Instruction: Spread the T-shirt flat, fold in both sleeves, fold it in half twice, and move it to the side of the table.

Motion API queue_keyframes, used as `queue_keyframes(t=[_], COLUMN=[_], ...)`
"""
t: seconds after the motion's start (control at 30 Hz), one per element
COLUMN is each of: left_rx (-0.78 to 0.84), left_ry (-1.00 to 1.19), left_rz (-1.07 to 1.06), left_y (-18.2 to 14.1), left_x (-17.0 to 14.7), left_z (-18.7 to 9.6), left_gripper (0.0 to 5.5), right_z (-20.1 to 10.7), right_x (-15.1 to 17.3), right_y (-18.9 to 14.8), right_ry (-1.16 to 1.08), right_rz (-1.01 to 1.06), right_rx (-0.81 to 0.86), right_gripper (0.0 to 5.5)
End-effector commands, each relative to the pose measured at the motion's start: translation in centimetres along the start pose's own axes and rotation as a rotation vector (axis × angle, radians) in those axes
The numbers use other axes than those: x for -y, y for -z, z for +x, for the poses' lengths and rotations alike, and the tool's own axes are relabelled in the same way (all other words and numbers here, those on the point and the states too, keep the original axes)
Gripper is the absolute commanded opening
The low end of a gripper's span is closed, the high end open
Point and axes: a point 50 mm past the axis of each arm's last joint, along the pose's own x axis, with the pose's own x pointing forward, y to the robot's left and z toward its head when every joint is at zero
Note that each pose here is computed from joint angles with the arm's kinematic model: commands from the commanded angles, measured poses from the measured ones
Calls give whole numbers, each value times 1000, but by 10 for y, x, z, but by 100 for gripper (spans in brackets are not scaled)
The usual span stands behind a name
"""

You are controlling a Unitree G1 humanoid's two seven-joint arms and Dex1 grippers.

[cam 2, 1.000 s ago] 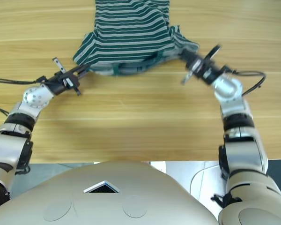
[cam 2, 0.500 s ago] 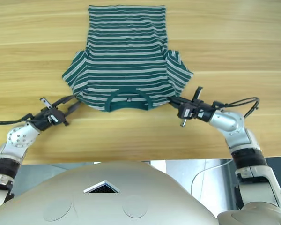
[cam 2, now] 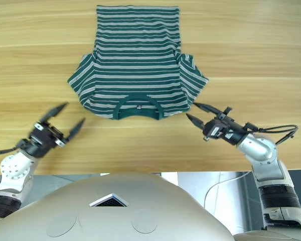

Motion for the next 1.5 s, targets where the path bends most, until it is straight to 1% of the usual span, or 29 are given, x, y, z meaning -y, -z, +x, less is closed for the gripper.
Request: queue_keyframes(t=[0.03, 0.07, 0.13, 0.23, 0.33, 0.43, 0.53, 0.63, 0.73, 1.0, 1.17, 1.33, 1.5], left_rx=[-247, -299, -373, -454, -453, -495, -521, -544, -583, -534, -495, -478, -495], left_ry=[-87, -86, -94, 47, 180, 272, 357, 390, 416, 508, 579, 598, 592], left_rz=[358, 467, 602, 801, 888, 961, 1008, 1052, 1091, 1134, 1126, 1113, 1110], left_y=[24, 26, 28, 36, 34, 33, 35, 37, 39, 46, 53, 57, 61], left_x=[-35, -41, -50, -43, -27, -22, -22, -27, -33, -34, -22, -20, -21], left_z=[-5, -7, -9, -3, 0, -2, 7, 17, 20, 45, 53, 57, 56], left_gripper=[311, 311, 311, 311, 311, 311, 311, 311, 311, 311, 311, 311, 311], right_z=[18, 19, 21, 24, 24, 26, 25, 24, 22, 21, 19, 18, 18], right_x=[19, 22, 27, 35, 42, 46, 46, 45, 43, 41, 39, 40, 40], right_y=[-1, -1, -1, 2, 2, 1, -1, 1, 1, 5, 6, 6, 7], right_ry=[73, 83, 104, 143, 161, 167, 177, 185, 192, 208, 218, 226, 224], right_rz=[-36, -46, -58, -84, -106, -125, -134, -138, -139, -134, -128, -124, -122], right_rx=[33, 29, 26, 8, -5, -4, -4, -19, -26, -48, -56, -59, -61], right_gripper=[194, 194, 194, 194, 194, 194, 194, 194, 194, 194, 194, 194, 194])
